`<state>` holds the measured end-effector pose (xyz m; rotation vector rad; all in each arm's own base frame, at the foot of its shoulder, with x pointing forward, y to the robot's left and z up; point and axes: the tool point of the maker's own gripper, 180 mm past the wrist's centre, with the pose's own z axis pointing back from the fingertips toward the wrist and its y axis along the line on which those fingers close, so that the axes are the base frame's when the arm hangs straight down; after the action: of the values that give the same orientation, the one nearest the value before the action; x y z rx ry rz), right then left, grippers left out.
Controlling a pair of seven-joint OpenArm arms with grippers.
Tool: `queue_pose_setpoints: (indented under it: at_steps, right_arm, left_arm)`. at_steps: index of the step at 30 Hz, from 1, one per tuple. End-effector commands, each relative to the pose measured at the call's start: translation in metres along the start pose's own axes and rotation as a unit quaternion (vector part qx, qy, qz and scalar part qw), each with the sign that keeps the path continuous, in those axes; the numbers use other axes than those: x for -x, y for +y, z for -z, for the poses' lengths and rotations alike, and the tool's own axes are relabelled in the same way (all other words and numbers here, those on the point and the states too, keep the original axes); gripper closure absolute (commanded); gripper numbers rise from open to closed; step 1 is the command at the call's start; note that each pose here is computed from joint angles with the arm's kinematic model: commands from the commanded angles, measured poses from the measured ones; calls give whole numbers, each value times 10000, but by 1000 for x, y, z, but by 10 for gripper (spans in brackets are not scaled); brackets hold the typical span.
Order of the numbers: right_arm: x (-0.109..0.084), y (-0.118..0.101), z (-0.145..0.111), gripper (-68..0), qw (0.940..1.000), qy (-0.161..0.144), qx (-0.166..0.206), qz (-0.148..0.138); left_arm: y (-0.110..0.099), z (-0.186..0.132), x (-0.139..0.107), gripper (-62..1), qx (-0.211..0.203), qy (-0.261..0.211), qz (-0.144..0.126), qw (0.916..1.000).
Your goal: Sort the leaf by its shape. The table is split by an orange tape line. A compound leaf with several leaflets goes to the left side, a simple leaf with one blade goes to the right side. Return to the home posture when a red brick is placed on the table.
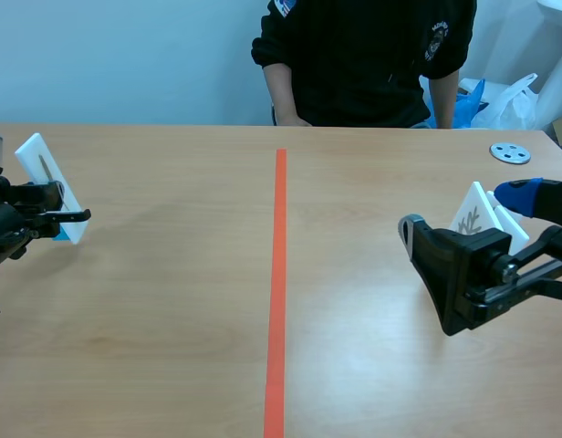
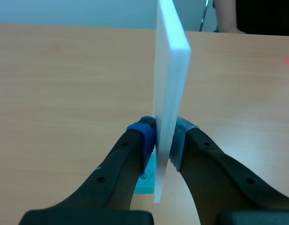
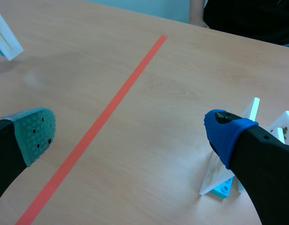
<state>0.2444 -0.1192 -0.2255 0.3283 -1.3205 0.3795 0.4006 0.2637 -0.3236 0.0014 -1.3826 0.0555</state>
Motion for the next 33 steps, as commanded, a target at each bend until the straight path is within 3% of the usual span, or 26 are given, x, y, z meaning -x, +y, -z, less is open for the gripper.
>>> queue_pose_setpoints:
  at_steps: [1,13,18,22,26,33]
  right_arm:
    - [-10,-2,1,-679,9998,-185,14,1]
    - [-10,-2,1,-679,9998,-202,8,30]
    - [-10,-2,1,-679,9998,-204,8,33]
    - [-12,-2,1,-679,9996,-256,-6,127]
    - [-12,-2,1,-679,9996,-258,-6,127]
    - [-12,-2,1,-679,9996,-257,-6,125]
  left_arm:
    - [8,5,-23,-55,-67,-359,-8,9993]
    - [28,-4,5,-60,-325,-170,-44,9993]
    - [31,-5,9,-169,-363,-112,-50,9993]
    - [31,-5,9,-183,-364,-117,-45,9993]
    - [34,-5,8,-315,-393,-130,-13,9991]
    - [46,-4,-16,-469,-411,-337,54,9986]
